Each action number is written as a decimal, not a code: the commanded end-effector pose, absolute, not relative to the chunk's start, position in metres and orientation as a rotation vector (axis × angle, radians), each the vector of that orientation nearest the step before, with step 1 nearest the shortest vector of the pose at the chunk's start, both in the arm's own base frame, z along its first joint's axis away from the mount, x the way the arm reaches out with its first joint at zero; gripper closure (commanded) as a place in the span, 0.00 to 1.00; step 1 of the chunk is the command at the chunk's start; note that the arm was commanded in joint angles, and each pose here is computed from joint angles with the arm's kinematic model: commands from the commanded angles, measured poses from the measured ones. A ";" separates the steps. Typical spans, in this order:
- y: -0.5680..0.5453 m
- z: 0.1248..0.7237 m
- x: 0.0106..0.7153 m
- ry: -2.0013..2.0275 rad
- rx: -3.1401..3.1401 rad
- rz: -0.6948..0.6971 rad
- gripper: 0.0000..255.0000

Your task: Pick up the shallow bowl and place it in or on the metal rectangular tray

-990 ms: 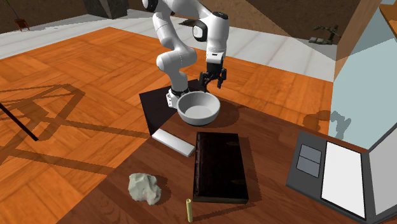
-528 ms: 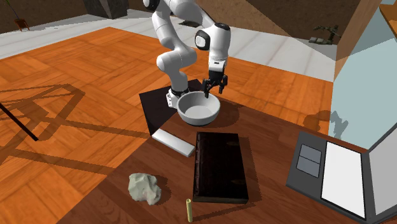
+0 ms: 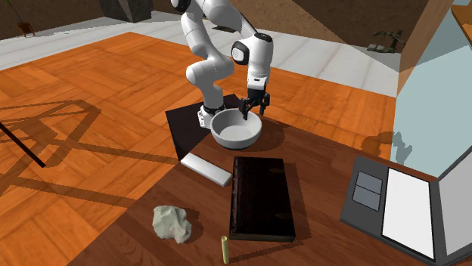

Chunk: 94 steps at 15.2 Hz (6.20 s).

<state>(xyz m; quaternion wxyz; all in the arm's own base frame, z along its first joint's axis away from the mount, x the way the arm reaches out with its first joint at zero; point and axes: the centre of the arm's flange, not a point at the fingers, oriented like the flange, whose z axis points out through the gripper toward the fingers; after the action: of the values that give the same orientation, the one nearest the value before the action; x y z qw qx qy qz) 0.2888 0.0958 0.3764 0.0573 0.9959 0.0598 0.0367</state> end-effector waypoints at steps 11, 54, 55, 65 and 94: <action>0.096 0.376 0.289 0.181 3.020 0.111 1.00; 0.042 0.522 0.533 0.181 3.020 0.111 1.00; 0.039 0.523 0.545 0.181 3.020 0.111 1.00; 0.028 0.502 0.598 0.181 3.020 0.111 1.00; 0.031 0.453 0.596 0.181 3.020 0.111 0.00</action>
<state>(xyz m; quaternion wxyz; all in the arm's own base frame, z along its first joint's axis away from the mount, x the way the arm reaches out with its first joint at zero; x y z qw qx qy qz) 0.5949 0.0289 0.4430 0.0573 0.9959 0.0597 0.0369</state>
